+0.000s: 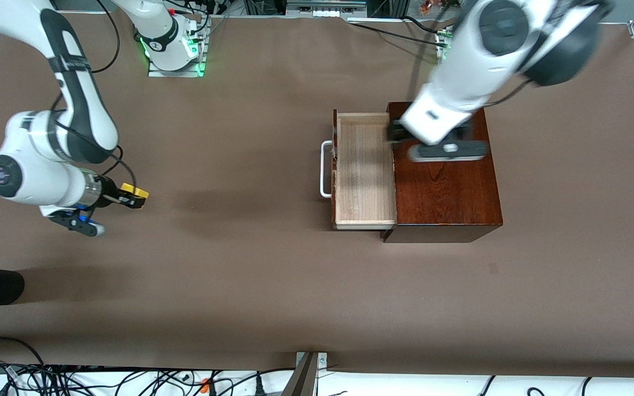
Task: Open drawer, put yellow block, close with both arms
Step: 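Lift the yellow cube with the right gripper while the left gripper withdraws, then carry the yellow cube over the open drawer with the right gripper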
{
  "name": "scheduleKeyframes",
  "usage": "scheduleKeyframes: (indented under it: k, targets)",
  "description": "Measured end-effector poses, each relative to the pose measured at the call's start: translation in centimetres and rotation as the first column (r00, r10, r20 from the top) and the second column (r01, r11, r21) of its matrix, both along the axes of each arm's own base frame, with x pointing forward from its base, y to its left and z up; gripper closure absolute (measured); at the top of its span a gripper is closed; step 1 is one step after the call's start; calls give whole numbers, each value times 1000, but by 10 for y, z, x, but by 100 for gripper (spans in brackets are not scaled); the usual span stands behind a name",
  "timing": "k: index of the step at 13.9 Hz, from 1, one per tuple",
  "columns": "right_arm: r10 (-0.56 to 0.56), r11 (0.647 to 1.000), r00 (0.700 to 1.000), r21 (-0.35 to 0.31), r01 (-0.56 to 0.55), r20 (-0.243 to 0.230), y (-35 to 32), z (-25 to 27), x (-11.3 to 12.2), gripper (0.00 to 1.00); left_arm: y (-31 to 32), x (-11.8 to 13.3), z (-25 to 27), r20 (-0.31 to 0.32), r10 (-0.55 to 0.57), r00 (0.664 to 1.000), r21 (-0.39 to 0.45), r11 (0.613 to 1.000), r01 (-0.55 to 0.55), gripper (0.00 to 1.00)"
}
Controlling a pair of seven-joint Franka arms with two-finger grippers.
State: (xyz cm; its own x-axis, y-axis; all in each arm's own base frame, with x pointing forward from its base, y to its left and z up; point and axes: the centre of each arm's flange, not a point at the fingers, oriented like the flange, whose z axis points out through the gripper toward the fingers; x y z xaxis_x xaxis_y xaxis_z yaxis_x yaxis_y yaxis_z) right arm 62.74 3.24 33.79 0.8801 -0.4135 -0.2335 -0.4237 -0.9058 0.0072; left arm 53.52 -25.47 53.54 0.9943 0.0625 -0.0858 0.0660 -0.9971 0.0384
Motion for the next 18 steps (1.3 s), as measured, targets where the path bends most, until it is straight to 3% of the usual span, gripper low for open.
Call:
scheduleKeyframes:
  k: [4,8,10,13,18]
  targets:
    - [-194,980,981,35,195,-22,73,34,5,44,104,14,18,-14,-38,999,7,999,39,0]
    - [-329,944,944,24,329,-34,178,56,-9,44,225,13,49,13,-64,998,-46,997,65,0]
    - [-393,919,919,24,394,-39,229,69,-20,44,253,8,60,32,-71,997,-51,996,72,0]
    - [-491,868,869,50,493,-56,298,91,-41,44,240,6,63,37,-97,995,-41,994,98,0]
    - [-670,733,741,121,670,-47,416,107,-94,44,231,7,68,45,-126,991,1,992,126,0]
